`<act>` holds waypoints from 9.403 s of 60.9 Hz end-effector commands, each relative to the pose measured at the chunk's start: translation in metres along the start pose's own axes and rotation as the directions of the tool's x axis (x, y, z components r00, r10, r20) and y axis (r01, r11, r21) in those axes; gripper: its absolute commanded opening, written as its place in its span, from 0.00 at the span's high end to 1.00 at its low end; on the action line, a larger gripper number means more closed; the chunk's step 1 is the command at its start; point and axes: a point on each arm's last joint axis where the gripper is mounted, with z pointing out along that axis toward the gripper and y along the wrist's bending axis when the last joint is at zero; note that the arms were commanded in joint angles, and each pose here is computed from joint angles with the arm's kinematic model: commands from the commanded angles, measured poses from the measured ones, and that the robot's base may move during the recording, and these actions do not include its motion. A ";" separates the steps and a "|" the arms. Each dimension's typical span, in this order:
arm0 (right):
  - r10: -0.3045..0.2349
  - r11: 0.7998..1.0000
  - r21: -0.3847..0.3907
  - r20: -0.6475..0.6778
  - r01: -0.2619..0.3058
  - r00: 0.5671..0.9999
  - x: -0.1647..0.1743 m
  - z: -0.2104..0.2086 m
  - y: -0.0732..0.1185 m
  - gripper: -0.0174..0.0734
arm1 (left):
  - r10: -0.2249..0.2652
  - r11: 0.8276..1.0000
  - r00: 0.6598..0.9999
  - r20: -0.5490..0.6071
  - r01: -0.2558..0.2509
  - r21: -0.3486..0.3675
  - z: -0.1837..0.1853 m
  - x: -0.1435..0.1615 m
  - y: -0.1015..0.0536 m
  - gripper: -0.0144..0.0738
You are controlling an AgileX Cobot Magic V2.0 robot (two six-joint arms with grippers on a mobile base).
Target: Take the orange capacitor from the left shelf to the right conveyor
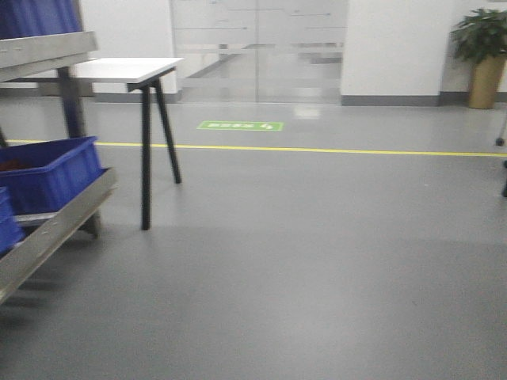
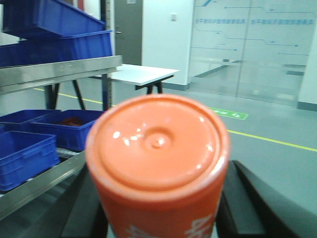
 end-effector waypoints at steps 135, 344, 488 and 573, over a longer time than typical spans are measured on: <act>-0.031 0.999 -0.021 0.029 0.032 0.999 -0.010 0.001 0.002 0.75 | -0.005 1.000 0.996 0.088 0.005 -0.003 0.000 -0.010 0.000 0.96; 0.040 0.932 -0.339 -0.252 -0.127 0.967 -0.051 0.221 0.055 0.64 | -0.005 1.000 0.996 0.088 0.005 -0.003 0.000 -0.010 0.000 0.96; -0.041 0.946 0.322 0.193 -0.024 0.980 0.055 -0.022 -0.016 0.75 | -0.005 1.000 0.996 0.088 0.005 -0.003 0.000 -0.010 0.000 0.96; -0.049 0.920 0.390 0.189 -0.029 0.981 0.055 -0.024 -0.019 0.75 | -0.005 1.000 0.996 0.088 0.005 -0.003 0.000 -0.010 0.000 0.96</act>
